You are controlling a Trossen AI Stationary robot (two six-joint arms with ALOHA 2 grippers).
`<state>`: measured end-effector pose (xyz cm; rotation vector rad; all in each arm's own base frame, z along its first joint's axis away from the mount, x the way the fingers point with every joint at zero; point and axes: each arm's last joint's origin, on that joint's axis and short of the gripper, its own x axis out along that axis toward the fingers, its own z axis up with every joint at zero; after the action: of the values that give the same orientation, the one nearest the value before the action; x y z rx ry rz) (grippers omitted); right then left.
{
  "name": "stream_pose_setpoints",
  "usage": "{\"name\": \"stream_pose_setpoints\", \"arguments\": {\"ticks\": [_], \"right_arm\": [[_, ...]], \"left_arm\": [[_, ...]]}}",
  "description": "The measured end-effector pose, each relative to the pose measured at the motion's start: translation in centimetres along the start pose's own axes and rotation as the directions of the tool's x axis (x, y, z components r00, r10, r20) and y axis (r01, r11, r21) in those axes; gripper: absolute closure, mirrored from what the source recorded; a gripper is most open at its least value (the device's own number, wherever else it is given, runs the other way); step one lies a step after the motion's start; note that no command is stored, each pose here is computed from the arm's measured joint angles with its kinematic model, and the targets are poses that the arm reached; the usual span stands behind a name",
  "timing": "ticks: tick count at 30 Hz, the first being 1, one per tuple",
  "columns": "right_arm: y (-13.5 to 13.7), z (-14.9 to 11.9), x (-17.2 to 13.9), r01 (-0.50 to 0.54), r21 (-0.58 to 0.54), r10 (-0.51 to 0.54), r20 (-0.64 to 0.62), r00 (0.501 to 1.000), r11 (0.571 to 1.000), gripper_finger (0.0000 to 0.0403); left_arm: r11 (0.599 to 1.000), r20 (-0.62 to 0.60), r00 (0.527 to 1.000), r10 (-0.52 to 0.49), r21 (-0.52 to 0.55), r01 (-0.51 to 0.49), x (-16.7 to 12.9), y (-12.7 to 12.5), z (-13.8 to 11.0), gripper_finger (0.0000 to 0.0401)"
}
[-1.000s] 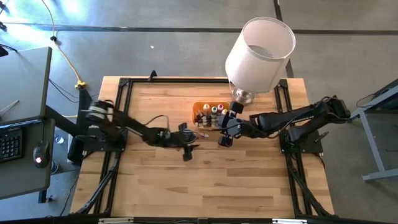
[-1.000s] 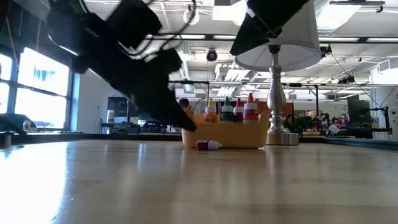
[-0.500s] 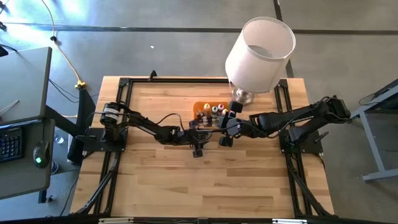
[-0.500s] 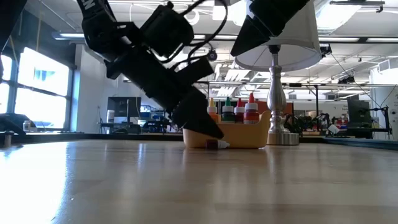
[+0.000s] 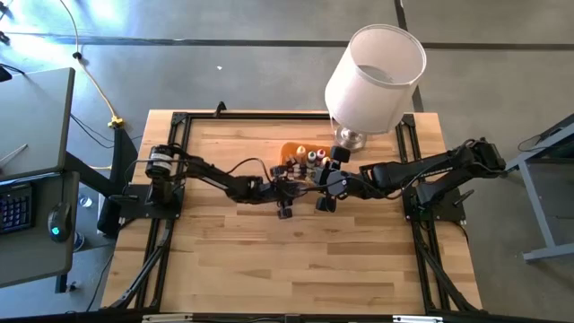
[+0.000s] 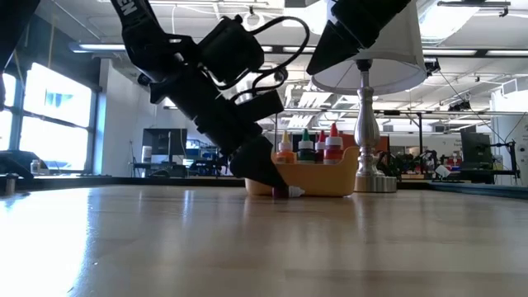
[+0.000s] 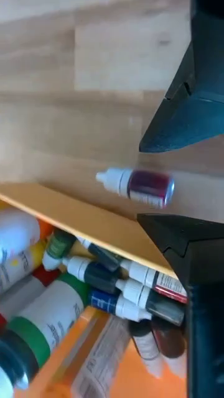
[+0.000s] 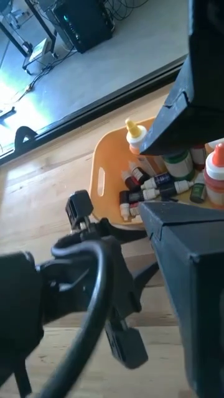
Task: Pick & Place food coloring
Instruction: Put the small red food coloring bottle into the yellow container
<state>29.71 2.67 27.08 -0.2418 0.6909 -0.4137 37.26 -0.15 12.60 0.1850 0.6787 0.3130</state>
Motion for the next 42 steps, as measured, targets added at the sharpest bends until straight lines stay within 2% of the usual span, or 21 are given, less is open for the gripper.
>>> {"name": "stream_pose_setpoints", "arguments": {"ticks": [5, 10, 13, 20, 23, 29, 32, 37, 42], "right_arm": [[0.0, 0.0, 0.0, 0.001, 0.000, -0.001, 0.000, 1.000, 1.000, 0.0279], [0.0, 0.0, 0.0, 0.002, 0.000, -0.002, 0.000, 1.000, 1.000, 0.0279], [0.0, 0.0, 0.0, 0.003, 0.000, -0.003, 0.000, 1.000, 1.000, 0.0279], [0.0, 0.0, 0.0, 0.003, 0.000, -0.003, 0.000, 1.000, 1.000, 0.0279], [0.0, 0.0, 0.0, 0.003, 0.000, -0.003, 0.000, 1.000, 1.000, 0.0279], [0.0, 0.0, 0.0, 0.002, 0.000, -0.002, 0.000, 1.000, 1.000, 0.0279], [0.0, 0.0, 0.0, 0.001, 0.000, -0.001, 0.000, 1.000, 1.000, 0.0279], [0.0, 0.0, 0.0, 0.000, 0.000, 0.000, -0.001, 1.000, 1.000, 0.0279], [0.0, 0.0, 0.0, 0.002, 0.000, -0.002, -0.001, 1.000, 1.000, 0.0279]], "left_arm": [[1.000, 0.001, 1.000, 0.007, 0.001, -0.007, 0.2, 0.6, 0.0, 0.0236], [0.996, 0.005, 0.996, -0.089, -0.008, 0.089, 0.7, 1.3, -0.1, 0.0236], [0.994, 0.003, 0.994, -0.109, -0.012, 0.109, 1.0, 1.6, -0.3, 0.0236], [0.995, -0.001, 0.995, -0.098, -0.011, 0.098, 1.0, 1.6, -0.3, 0.0237], [0.994, -0.002, 0.994, -0.105, -0.011, 0.105, 1.0, 1.5, -0.3, 0.0255], [0.993, -0.015, 0.993, -0.116, -0.015, 0.115, 1.5, 1.3, -0.8, 0.0324], [0.994, -0.017, 0.994, -0.108, -0.015, 0.108, 1.5, 1.3, -0.9, 0.0347], [0.997, -0.013, 0.997, -0.082, -0.018, 0.081, 0.9, 1.5, -0.4, 0.0345], [0.998, 0.025, 0.998, -0.054, -0.015, 0.054, -0.7, 1.3, 2.2, 0.0344]]}}
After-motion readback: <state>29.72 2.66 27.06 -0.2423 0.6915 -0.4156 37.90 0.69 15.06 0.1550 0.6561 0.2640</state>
